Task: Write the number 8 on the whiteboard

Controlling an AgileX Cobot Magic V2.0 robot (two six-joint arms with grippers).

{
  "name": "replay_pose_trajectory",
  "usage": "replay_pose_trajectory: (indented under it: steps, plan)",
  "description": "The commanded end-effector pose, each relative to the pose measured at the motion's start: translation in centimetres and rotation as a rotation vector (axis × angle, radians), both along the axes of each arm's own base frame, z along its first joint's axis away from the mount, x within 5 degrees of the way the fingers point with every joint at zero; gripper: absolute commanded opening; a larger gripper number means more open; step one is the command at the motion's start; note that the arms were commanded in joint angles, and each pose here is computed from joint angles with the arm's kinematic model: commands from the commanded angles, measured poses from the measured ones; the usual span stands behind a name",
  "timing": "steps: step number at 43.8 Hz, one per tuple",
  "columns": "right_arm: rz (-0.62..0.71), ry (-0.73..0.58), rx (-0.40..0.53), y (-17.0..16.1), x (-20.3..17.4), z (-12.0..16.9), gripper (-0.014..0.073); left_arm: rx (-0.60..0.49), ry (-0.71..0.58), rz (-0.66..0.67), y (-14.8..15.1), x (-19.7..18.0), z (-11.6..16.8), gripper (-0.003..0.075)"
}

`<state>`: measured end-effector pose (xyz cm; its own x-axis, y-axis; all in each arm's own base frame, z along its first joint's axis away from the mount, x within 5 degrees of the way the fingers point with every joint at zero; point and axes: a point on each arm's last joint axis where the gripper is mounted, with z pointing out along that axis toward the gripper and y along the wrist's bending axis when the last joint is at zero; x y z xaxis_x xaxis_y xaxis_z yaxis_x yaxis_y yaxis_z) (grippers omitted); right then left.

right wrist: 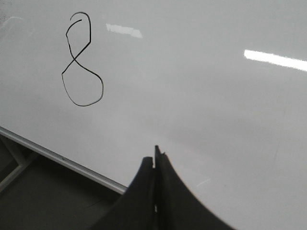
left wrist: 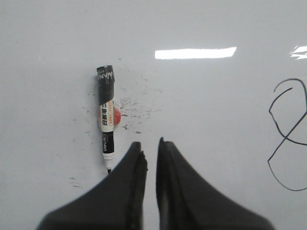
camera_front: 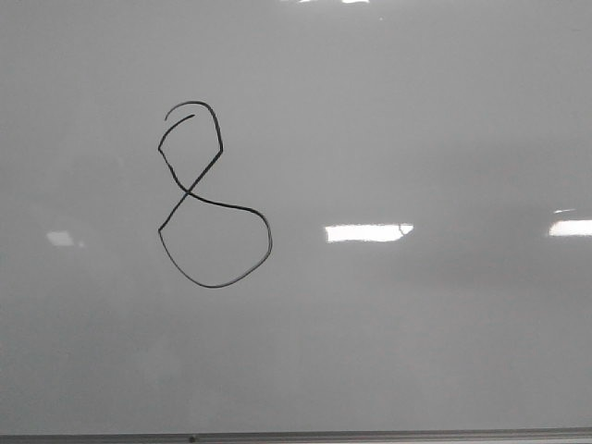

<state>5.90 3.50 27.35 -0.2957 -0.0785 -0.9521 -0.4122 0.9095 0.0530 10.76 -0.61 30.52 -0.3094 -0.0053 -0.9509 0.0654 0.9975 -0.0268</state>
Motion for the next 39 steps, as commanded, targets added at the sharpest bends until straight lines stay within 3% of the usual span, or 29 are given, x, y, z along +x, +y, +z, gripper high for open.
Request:
replay_pose_trajectory:
  steps: [1, 11, 39]
  plan:
    - [-0.035, -0.067, 0.045, -0.2, 0.2, 1.3, -0.0070, -0.026, -0.141, 0.001, -0.1, -1.3, 1.7, -0.0021]
    - [-0.035, -0.067, 0.045, -0.2, 0.2, 1.3, -0.0070, -0.026, -0.241, -0.002, -0.1, -3.5, 2.5, -0.0021]
    - [-0.035, -0.067, 0.045, -0.2, 0.2, 1.3, -0.0070, -0.026, -0.243, -0.002, -0.1, -3.6, 2.5, -0.0021]
